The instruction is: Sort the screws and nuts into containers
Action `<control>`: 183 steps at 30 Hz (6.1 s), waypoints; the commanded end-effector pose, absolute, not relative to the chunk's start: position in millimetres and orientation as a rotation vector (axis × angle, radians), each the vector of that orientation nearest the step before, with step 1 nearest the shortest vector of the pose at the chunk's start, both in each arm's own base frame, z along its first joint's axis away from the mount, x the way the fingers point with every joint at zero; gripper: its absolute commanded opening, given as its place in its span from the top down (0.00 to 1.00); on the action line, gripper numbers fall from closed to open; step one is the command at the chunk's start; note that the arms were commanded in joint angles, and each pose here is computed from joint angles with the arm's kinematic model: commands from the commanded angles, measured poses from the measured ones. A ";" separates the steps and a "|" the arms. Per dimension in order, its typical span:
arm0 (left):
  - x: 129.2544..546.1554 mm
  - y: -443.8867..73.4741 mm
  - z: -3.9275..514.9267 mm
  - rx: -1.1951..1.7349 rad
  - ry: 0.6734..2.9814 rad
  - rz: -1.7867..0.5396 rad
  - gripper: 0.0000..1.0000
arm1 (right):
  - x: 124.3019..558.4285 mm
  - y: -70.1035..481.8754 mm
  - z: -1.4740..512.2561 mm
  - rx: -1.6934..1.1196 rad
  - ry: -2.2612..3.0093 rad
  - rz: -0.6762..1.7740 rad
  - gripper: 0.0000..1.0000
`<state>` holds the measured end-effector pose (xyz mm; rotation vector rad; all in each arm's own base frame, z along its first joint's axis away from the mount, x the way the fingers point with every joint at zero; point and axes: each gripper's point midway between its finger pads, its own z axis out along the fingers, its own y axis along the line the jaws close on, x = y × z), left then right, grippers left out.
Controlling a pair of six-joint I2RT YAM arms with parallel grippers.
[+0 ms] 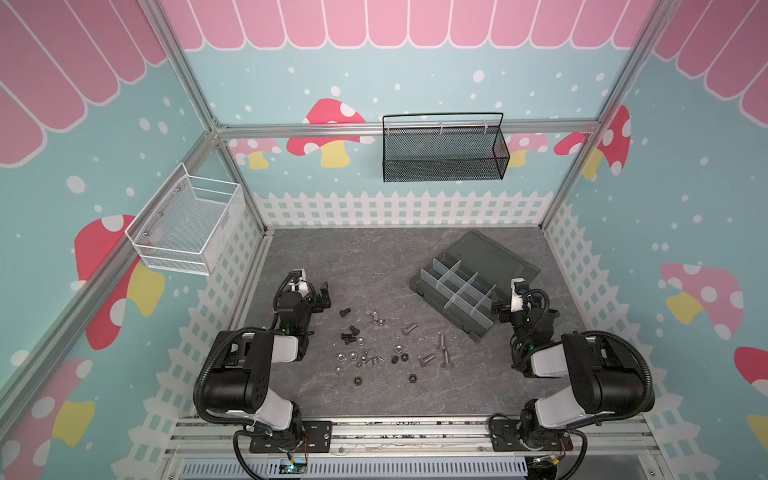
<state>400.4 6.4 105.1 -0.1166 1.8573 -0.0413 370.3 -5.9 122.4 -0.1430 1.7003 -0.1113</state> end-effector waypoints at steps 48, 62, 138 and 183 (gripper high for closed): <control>394.6 22.4 129.9 -0.195 1.786 0.021 0.00 | 376.7 -10.8 141.7 -0.112 1.678 -0.143 0.02; 362.7 17.1 186.7 -0.366 1.775 -0.118 0.00 | 375.6 -29.8 159.8 0.245 1.917 -0.126 0.02; 306.4 -83.0 146.1 -0.459 2.075 -0.344 0.00 | 308.2 219.1 96.5 -0.317 2.686 0.047 1.00; 303.8 -80.3 146.9 -0.490 2.042 -0.388 0.00 | 313.1 98.7 70.2 -0.311 2.603 -0.326 1.00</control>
